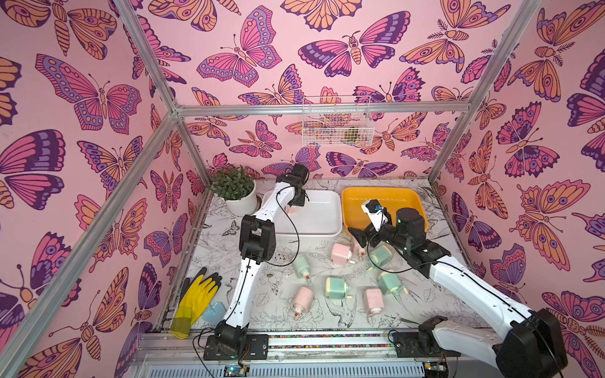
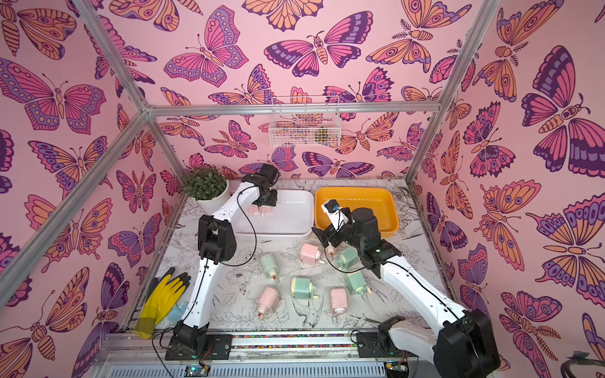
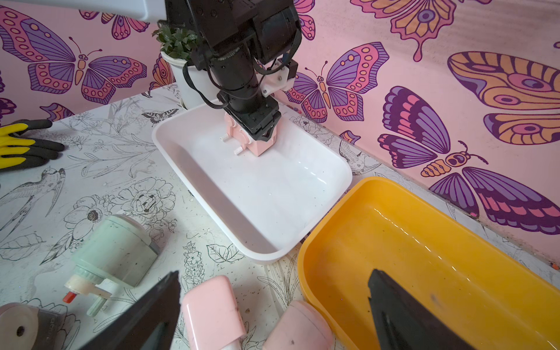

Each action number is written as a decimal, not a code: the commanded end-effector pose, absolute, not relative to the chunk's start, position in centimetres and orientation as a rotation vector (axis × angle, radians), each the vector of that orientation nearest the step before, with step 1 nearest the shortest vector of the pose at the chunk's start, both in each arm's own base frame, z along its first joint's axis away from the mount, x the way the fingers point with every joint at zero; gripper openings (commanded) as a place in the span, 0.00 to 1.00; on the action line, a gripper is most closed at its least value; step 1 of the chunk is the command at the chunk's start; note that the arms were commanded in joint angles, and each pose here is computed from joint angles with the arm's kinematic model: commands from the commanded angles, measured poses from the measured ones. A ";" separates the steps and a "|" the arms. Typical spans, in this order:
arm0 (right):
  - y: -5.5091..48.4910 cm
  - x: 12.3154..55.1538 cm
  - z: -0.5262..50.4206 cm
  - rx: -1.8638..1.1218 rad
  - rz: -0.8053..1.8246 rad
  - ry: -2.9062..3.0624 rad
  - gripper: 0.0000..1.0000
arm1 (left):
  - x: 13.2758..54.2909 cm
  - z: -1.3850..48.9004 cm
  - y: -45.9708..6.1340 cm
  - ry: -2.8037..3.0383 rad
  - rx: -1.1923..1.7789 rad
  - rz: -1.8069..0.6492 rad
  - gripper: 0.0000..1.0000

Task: Place the pencil sharpeners by color into the storage box
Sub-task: Place the pencil sharpener in the storage box.

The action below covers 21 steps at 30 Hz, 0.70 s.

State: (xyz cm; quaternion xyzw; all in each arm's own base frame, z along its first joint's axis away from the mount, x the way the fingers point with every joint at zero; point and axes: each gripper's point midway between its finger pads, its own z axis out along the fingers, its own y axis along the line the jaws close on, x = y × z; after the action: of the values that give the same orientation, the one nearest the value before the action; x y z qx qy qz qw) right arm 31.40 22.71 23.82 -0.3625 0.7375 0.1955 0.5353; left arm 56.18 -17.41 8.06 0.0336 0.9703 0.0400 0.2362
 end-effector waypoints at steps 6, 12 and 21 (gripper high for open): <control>23.2 31.2 25.2 -0.870 0.482 1.710 0.99 | 56.6 8.7 -16.8 2.644 0.082 0.129 0.59; 23.1 31.2 25.4 -0.870 0.475 1.707 0.99 | 56.4 7.8 -16.7 2.662 0.082 0.140 0.66; 22.9 30.9 25.6 -0.879 0.464 1.701 0.99 | 56.4 7.9 -16.6 2.663 0.081 0.141 0.66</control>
State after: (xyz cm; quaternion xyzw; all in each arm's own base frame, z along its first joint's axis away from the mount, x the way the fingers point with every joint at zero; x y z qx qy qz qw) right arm 31.26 22.66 24.21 -0.3639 0.7336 0.1954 0.5397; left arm 56.38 -17.36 8.28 0.0326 0.9691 0.0422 0.2409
